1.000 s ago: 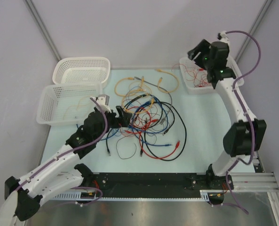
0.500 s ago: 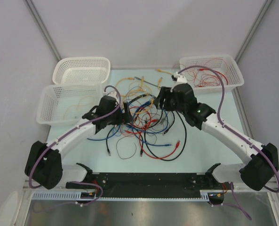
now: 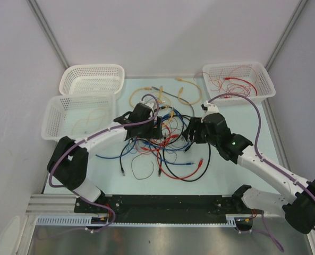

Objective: Untangle the cables

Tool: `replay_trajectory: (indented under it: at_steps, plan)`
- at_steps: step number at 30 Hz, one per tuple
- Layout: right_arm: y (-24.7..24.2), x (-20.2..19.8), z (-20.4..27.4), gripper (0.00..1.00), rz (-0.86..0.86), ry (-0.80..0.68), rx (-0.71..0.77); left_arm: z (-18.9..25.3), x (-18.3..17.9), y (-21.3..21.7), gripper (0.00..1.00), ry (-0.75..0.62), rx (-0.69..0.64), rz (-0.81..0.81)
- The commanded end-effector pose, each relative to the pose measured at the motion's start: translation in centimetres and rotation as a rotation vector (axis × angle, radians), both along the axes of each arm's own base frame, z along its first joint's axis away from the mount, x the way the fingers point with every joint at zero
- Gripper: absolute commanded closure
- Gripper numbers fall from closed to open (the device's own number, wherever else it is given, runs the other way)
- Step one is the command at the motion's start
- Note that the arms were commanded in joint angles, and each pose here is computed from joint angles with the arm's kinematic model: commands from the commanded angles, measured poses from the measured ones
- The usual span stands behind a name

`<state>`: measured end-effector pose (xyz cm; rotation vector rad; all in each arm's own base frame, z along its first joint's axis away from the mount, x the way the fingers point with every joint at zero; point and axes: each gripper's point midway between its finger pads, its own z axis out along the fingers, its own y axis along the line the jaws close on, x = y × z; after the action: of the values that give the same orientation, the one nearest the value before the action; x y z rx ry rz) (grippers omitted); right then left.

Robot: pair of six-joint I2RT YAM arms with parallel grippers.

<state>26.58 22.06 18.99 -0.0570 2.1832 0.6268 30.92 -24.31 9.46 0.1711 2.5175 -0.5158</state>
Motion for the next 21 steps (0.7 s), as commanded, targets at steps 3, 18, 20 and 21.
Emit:
replay_trajectory:
  at_steps: [3, 18, 20, 21]
  plan:
    - [-0.3, -1.3, -0.2, 0.36, 0.009, -0.004, 0.038, 0.3, -3.6, -2.4, 0.16, -0.043, 0.084, -0.179]
    - [-1.4, -1.9, -1.1, 0.37, -0.017, 0.009, 0.025, -7.1, -5.7, -1.3, 0.17, 0.070, 0.285, -0.197]
    - [-1.5, -1.9, -0.9, 0.37, -0.022, 0.009, 0.027, -7.7, -5.4, -1.5, 0.18, 0.078, 0.296, -0.186]
    - [-1.6, -1.9, -0.9, 0.37, -0.023, 0.007, 0.027, -7.9, -5.3, -1.6, 0.20, 0.080, 0.295, -0.184]
